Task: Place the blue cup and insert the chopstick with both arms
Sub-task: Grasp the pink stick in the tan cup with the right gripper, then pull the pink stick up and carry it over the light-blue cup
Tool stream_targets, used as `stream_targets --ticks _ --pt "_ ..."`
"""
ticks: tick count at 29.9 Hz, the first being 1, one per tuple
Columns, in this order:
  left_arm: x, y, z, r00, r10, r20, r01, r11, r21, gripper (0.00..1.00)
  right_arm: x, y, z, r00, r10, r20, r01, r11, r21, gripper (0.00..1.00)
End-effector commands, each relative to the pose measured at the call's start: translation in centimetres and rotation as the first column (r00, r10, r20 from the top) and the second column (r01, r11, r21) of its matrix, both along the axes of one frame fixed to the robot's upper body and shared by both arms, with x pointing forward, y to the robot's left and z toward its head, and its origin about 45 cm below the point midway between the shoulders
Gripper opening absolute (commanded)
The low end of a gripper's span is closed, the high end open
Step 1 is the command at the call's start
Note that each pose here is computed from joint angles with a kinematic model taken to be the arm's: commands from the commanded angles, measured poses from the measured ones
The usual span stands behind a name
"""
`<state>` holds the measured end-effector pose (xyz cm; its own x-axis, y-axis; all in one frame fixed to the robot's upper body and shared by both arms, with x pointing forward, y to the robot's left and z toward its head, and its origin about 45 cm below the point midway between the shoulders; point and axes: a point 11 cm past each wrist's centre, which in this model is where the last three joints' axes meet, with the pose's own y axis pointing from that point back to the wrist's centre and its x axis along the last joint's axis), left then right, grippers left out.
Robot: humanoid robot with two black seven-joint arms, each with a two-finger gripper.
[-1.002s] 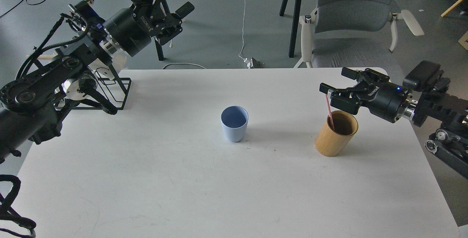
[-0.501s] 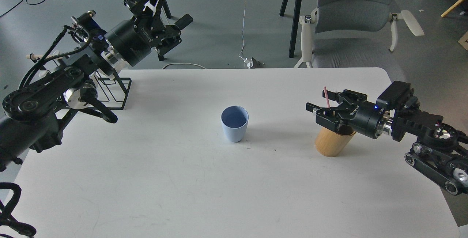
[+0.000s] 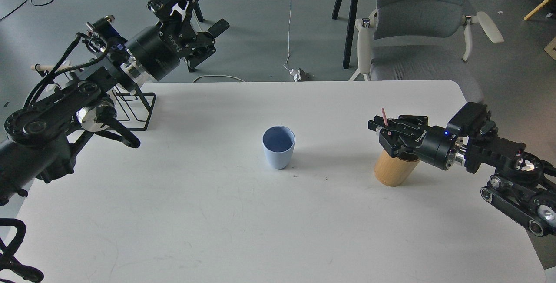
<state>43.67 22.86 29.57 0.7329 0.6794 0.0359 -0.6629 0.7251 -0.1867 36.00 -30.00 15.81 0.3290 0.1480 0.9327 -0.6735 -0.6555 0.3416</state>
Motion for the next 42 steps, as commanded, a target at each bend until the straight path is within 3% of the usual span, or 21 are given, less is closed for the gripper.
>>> stream_targets --ticks 1,12,20,26,36,42 --pt "0.0 0.2 0.0 1.0 0.004 -0.001 -0.004 1.0 0.002 0.93 0.1 -0.2 0.4 1.0 -0.002 0.03 0.002 1.0 0.004 0.15" --pt "-0.1 0.2 -0.4 1.0 0.006 -0.011 -0.006 1.0 -0.005 0.93 0.3 -0.8 1.3 0.994 -0.007 0.108 0.006 1.0 0.015 0.01" --pt "-0.1 0.2 -0.4 1.0 0.008 -0.011 -0.008 1.0 -0.007 0.93 0.6 -2.3 2.3 0.989 -0.028 0.146 0.028 1.0 0.003 0.0" --pt "-0.1 0.3 -0.6 1.0 0.011 -0.015 -0.011 1.0 -0.006 0.93 1.5 -4.2 6.9 0.969 -0.061 0.24 0.056 0.998 0.025 0.0" --pt "0.1 4.0 -5.1 0.985 0.129 -0.111 -0.125 0.991 0.041 0.94 1.3 -2.9 17.5 0.917 -0.103 0.385 0.0 0.966 0.26 0.0" --pt "-0.5 4.9 -7.6 0.973 0.163 -0.162 -0.155 0.986 0.058 0.94 2.2 2.3 17.4 0.916 -0.052 0.397 -0.1 0.93 0.354 0.0"
